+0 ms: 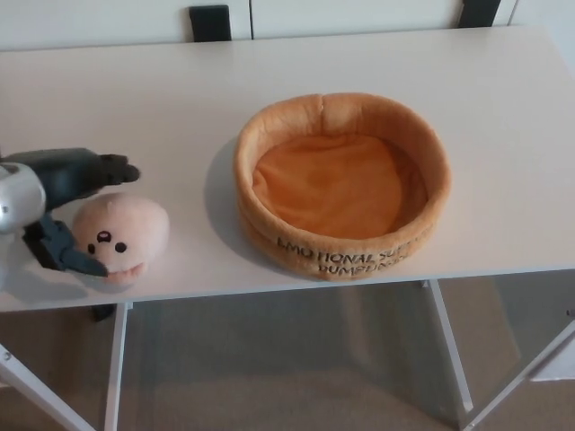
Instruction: The robot walks towards a table in front, picks a dumpling toy with left hand and puts it in an orange round plate
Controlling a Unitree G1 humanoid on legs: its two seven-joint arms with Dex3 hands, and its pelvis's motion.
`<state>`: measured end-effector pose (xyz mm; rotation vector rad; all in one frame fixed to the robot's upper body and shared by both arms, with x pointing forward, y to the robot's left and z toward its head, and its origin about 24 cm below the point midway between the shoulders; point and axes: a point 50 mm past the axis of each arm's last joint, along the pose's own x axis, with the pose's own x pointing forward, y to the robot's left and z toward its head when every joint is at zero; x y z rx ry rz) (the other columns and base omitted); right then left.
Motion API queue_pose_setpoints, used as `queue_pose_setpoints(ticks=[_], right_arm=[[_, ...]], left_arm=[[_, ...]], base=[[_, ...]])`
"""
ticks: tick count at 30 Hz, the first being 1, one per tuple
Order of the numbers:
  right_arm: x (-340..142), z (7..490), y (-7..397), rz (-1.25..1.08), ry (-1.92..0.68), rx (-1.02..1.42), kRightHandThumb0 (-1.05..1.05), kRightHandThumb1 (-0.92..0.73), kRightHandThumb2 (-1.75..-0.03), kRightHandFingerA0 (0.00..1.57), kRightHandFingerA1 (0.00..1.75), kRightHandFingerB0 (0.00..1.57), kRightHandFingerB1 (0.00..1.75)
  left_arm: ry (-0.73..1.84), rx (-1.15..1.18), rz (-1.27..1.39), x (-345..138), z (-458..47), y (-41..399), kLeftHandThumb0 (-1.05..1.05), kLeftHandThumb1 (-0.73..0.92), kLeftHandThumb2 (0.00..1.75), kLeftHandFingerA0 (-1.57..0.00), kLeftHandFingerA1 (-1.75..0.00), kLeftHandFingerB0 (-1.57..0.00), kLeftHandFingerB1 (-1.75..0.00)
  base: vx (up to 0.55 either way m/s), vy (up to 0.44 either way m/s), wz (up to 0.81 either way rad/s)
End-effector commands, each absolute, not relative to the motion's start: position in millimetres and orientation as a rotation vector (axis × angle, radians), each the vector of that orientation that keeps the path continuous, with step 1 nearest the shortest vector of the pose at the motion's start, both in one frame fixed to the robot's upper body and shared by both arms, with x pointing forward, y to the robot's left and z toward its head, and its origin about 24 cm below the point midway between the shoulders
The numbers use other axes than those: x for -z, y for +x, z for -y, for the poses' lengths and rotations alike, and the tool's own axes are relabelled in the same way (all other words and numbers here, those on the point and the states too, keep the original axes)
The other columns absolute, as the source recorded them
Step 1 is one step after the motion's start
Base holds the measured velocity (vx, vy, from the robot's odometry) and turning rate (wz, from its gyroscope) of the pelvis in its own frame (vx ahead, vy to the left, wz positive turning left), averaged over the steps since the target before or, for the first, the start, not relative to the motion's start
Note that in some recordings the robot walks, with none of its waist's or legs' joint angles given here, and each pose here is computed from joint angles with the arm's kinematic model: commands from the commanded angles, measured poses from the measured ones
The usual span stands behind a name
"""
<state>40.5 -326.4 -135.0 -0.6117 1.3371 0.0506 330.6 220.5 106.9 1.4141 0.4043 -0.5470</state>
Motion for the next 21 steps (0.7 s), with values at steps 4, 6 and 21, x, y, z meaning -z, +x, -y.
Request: queue_pose_setpoints(ticks=[4,6,21], right_arm=[[132.6,331.3,40.5,-1.339,-0.621,-0.041,-0.38,-0.65,-0.59,0.57,0.44,0.47,0.37],[132.5,331.0,41.4,-1.335,-0.629,-0.05,-0.38,-0.66,-0.59,0.59,0.45,0.47,0.38],[132.0,329.9,48.0,-1.315,-0.618,-0.058,-0.38,-0.67,-0.6,0.59,0.43,0.43,0.36]], left_arm=[[1.491,0.458,-0.334,-104.4,-207.6,330.7,-0.49,0.33,0.64,0.0,0.0,-0.02,-0.1],[1.48,0.448,-0.315,-103.1,-205.0,330.4,-0.45,0.31,0.63,0.0,-0.02,-0.01,-0.1],[1.564,0.505,-0.437,-94.3,-200.1,337.7,-0.32,0.41,0.54,-0.05,-0.31,0.0,-0.23]], base=[[0.0,0.0,0.0],[0.0,0.0,0.0],[0.0,0.0,0.0]])
